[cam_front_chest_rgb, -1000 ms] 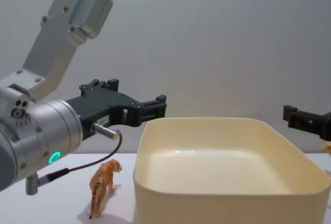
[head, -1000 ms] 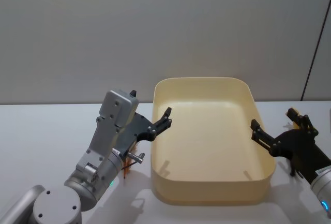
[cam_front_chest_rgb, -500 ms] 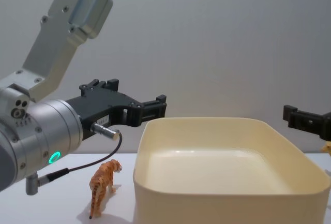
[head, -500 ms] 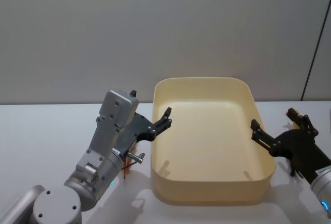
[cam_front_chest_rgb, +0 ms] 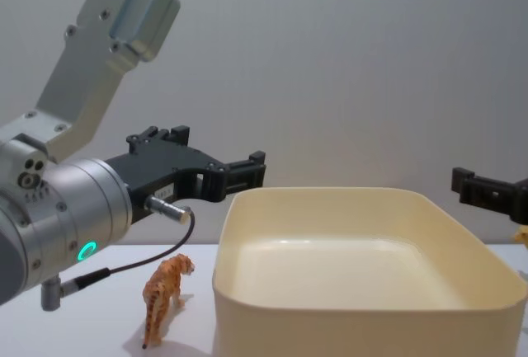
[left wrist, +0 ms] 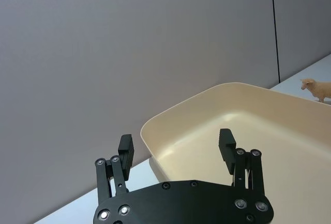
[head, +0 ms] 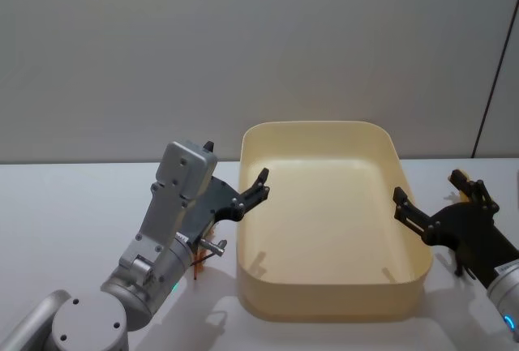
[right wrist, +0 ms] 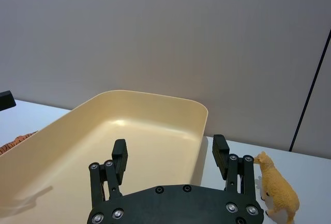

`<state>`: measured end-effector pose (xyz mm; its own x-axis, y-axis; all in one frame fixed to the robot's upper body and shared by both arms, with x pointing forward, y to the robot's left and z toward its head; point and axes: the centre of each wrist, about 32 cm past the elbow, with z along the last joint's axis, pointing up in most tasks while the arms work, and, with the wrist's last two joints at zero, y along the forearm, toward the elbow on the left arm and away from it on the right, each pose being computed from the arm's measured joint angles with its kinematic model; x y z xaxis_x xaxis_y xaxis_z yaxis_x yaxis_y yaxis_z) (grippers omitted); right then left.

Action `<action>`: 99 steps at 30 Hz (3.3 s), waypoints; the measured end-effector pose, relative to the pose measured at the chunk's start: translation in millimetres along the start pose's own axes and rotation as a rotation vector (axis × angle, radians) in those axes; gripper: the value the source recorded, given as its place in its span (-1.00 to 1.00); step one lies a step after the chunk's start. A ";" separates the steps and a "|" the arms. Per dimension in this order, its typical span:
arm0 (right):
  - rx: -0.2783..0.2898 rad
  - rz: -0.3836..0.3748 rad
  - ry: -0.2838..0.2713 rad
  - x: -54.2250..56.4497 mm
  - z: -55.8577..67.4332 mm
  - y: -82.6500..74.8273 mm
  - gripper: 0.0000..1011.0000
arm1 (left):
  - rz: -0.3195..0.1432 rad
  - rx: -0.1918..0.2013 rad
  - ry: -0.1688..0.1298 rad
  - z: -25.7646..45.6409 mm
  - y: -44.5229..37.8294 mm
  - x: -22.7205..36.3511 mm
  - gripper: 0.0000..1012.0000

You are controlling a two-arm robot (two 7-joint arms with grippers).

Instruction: Pick up the toy alternately with two hands and place it into the central storage box.

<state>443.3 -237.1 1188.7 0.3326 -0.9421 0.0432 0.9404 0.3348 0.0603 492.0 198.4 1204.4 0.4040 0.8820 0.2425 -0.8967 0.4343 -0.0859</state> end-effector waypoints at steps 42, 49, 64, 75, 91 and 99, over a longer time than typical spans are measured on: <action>-0.007 -0.014 -0.005 -2.9 3.6 -9.2 0.98 | 0.000 0.000 0.000 0.0 0.0 0.0 0.98; -0.035 -0.057 -0.017 -1.3 5.0 -23.7 0.98 | 0.000 0.000 0.000 0.0 0.0 0.0 0.98; -0.110 -0.186 -0.023 17.2 2.0 -51.4 0.98 | 0.000 0.000 0.000 0.0 0.0 0.0 0.98; -0.168 -0.183 0.006 26.0 -7.9 -38.4 0.98 | 0.000 0.000 0.000 0.0 0.0 0.0 0.98; -0.252 -0.187 0.058 27.3 -29.2 -3.7 0.98 | 0.000 0.000 0.000 0.0 0.0 0.0 0.98; -0.287 -0.188 0.065 24.8 -37.3 10.6 0.98 | 0.000 0.000 0.000 0.0 0.0 0.0 0.98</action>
<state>464.2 -257.7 1153.2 0.1472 -0.9891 -0.0061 0.9641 0.1448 -0.2225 492.0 198.4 1204.4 0.4040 0.8820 0.2425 -0.8967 0.4343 -0.0860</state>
